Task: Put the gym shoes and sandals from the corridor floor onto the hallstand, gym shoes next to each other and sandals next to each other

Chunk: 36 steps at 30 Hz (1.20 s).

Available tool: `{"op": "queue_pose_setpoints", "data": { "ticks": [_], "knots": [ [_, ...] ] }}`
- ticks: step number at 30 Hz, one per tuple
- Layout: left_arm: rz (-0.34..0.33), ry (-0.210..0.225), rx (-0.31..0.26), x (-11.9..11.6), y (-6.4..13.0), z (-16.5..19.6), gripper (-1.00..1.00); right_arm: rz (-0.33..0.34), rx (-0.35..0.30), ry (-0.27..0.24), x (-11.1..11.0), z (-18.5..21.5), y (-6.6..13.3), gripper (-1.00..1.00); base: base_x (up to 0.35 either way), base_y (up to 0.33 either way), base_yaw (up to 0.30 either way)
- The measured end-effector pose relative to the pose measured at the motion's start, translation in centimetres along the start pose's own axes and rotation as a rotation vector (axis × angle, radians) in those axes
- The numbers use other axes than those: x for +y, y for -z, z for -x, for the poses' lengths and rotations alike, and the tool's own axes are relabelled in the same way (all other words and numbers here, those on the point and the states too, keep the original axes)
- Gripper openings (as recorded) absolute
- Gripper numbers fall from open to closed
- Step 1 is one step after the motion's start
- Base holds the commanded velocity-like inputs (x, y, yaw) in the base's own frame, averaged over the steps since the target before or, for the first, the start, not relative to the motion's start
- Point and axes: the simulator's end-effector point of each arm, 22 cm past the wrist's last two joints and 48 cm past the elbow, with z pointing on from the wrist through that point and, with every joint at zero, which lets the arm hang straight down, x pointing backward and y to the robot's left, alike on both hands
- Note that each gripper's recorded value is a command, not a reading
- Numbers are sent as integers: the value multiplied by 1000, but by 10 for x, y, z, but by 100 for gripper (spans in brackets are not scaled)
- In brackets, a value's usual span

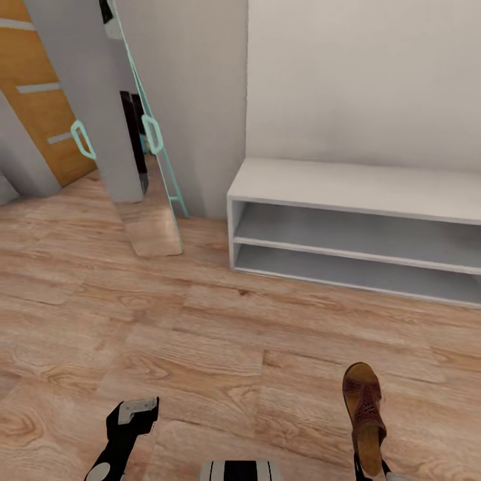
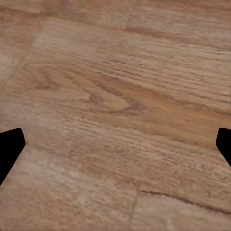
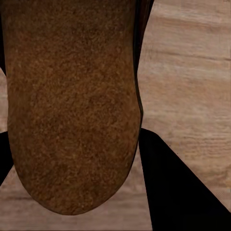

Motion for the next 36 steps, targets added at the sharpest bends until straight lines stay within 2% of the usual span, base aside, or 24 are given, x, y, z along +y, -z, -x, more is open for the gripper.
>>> {"op": "queue_pose_setpoints", "data": {
  "ticks": [20, 36],
  "knots": [
    [0, -3, 18, 0, -1, -9, 100, 0, 18, 5, 0, -8, 1, -100, 247, 183, 233],
    [1, -5, 32, 0, -2, -17, 100, 0, 33, 8, -1, -14, 2, -100, 28, 6, 233]
  ]
}}
